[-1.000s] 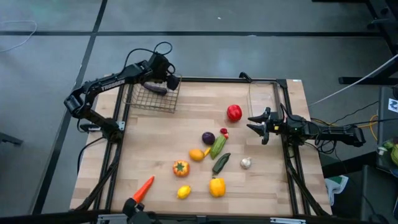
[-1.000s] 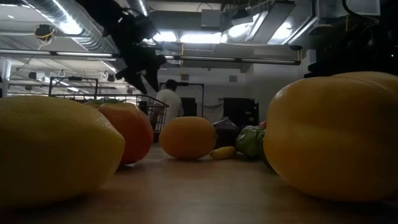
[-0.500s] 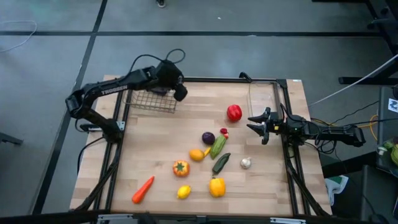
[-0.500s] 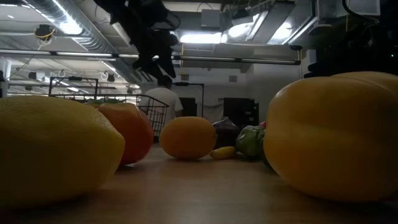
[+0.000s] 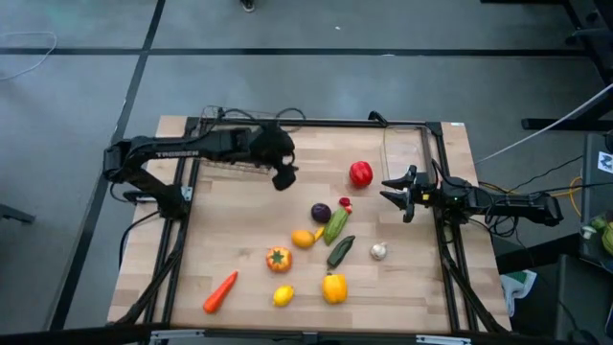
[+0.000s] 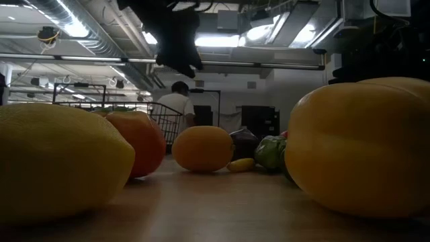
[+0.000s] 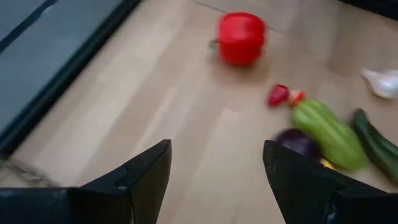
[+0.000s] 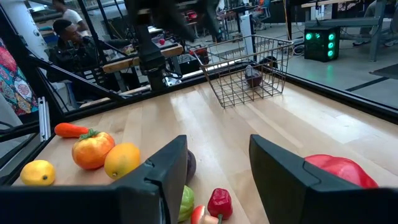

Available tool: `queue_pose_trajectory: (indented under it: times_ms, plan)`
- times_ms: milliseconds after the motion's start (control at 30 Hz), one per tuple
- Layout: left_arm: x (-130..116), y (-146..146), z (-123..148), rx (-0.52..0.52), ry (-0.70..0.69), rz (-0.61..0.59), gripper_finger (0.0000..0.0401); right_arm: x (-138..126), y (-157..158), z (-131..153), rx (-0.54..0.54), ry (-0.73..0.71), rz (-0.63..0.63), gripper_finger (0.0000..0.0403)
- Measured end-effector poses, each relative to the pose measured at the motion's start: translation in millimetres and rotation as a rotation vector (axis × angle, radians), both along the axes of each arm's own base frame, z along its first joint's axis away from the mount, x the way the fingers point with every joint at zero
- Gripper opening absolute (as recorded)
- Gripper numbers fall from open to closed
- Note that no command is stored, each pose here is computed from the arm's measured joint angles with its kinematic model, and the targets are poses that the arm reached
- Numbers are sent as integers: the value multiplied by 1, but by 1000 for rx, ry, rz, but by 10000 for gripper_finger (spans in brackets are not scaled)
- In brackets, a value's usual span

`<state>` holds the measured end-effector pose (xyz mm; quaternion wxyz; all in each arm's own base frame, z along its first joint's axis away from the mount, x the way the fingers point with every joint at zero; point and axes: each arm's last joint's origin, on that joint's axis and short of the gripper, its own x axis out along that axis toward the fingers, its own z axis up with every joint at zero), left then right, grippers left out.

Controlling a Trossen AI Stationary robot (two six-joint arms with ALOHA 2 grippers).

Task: Sort produce into baskets
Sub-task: Put the orange carrot into the silver wire basket

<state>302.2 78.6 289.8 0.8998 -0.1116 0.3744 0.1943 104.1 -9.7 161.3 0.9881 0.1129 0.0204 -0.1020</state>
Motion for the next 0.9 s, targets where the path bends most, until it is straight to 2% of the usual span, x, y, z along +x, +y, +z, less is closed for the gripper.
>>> queue_pose_trajectory:
  times_ms: [433, 767, 900]
  plan:
    - [10, -64, 0, -17, -5, -189, 251, 0, 0, 0, 0, 0, 0, 172]
    - [7, -116, -1, -208, -31, -153, 251, 0, 0, 0, 0, 0, 0, 172]
    - [-2, -140, -5, -284, 31, -131, 251, 0, 0, 0, 0, 0, 0, 172]
